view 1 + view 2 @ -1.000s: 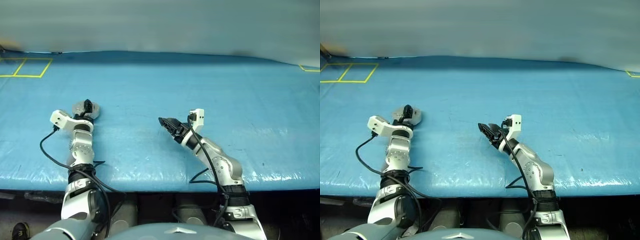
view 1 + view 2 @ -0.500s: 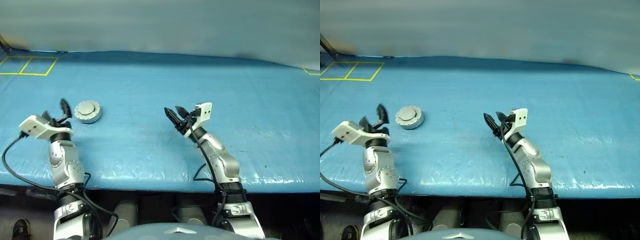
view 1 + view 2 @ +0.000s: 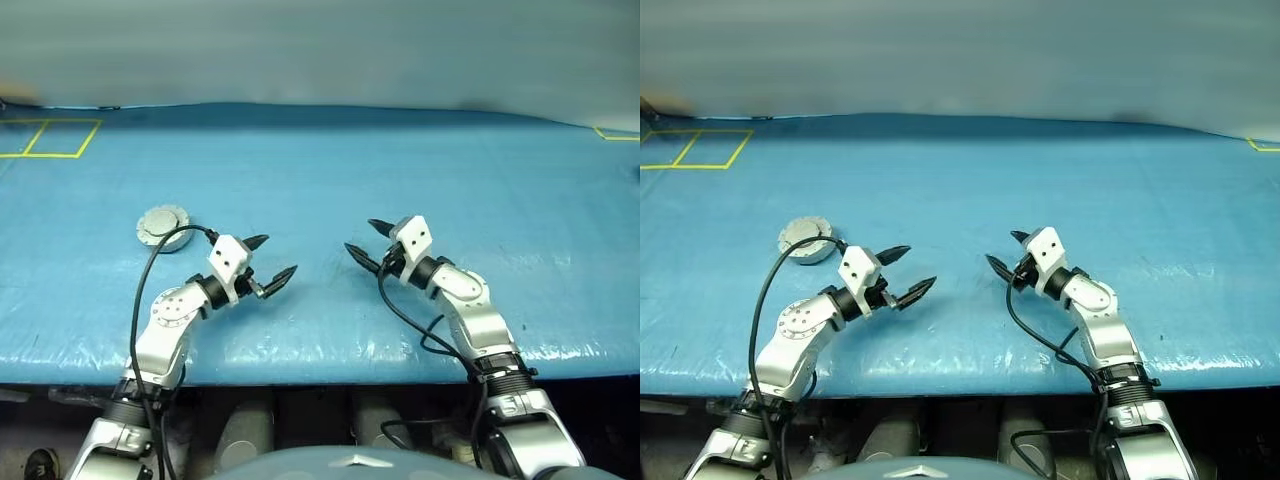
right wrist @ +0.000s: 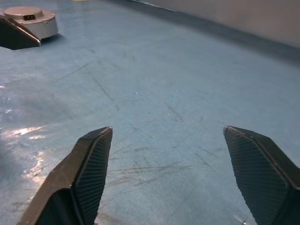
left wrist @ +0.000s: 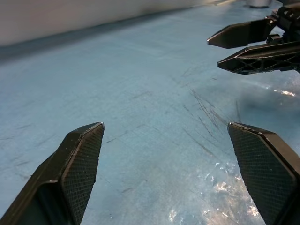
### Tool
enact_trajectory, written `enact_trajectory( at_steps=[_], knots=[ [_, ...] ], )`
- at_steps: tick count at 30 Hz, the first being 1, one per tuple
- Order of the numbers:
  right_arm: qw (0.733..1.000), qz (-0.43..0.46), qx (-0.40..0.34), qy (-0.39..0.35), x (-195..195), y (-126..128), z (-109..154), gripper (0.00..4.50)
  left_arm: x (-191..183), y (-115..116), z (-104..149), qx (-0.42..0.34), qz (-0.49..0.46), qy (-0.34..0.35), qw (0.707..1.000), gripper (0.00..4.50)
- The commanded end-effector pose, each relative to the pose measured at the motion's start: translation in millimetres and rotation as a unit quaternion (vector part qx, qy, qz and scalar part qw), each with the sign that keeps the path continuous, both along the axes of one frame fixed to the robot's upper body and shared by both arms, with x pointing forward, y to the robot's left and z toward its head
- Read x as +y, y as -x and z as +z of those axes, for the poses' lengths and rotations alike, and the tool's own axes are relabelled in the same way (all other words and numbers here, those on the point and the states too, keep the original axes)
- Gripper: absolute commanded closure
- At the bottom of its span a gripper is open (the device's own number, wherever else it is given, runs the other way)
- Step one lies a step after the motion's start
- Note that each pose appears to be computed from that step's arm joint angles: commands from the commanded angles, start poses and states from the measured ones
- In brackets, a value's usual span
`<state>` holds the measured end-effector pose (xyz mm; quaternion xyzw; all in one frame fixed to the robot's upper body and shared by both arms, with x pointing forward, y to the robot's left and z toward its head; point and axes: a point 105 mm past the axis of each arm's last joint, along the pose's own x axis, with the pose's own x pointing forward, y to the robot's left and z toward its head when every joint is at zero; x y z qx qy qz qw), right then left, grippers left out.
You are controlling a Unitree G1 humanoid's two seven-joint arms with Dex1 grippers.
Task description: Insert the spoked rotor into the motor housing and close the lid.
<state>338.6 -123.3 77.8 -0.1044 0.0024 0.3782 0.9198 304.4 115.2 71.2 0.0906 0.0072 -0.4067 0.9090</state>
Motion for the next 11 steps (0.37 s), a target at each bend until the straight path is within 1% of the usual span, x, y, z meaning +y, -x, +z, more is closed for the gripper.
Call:
enact_trajectory(
  at_steps=[1, 3, 11],
  knots=[
    [1.0, 0.012, -0.026, 0.008, -1.2, 1.7, 12.4, 0.05, 0.3, -0.6, 8.0, -0.019, -0.001, 0.01, 1.0, 0.0],
    [0.999, 0.01, -0.028, 0.027, -0.7, 1.2, 8.3, 0.05, -0.3, -0.3, 9.3, -0.023, -0.004, 0.012, 1.0, 0.0],
    [1.0, 0.012, -0.024, 0.017, 5.0, 1.1, 8.0, 0.05, -0.7, -1.5, 11.8, -0.03, 0.0, 0.017, 0.999, 0.0]
  ],
)
